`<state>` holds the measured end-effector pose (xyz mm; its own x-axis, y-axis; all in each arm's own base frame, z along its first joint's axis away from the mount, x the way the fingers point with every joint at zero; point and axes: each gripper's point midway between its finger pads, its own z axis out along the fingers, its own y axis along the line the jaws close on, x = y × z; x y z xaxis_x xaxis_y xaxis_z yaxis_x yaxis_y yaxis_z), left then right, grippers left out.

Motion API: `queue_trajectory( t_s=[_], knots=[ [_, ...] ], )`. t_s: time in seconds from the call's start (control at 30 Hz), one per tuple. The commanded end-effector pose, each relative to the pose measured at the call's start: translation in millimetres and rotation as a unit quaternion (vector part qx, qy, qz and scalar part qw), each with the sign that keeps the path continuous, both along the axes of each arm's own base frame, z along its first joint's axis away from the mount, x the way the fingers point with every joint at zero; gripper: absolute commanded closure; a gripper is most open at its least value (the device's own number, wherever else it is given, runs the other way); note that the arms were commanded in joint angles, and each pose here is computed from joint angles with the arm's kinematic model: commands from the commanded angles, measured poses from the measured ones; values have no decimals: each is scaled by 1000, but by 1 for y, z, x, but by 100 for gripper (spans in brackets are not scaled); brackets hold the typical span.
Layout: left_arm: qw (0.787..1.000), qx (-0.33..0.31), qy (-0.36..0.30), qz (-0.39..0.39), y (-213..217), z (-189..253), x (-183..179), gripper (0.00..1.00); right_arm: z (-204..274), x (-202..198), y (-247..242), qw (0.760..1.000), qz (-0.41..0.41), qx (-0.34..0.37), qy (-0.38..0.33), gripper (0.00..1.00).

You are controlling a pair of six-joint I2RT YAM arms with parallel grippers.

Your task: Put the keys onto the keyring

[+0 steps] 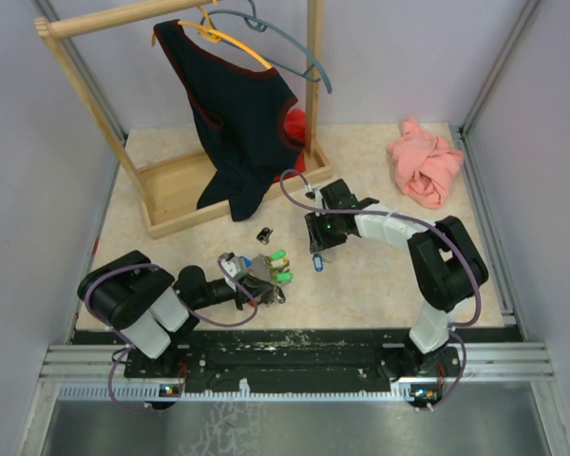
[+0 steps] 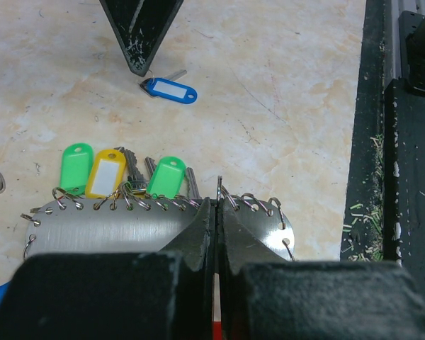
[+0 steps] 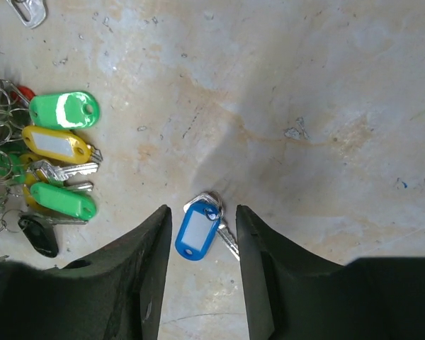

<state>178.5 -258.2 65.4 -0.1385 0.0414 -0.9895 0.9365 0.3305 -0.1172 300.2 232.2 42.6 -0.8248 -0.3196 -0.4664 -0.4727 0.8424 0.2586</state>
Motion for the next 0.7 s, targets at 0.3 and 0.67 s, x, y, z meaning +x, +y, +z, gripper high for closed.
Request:
queue_trajectory(
  t_s=[0.3,0.67],
  knots=[
    [991,-79,-105,0,-5,58,8,99,-4,9,9,999,1,31,16,70],
    [991,-79,-104,-1,-5,58,7,99,-14,8,7,999,-1,28,26,78]
  ],
)
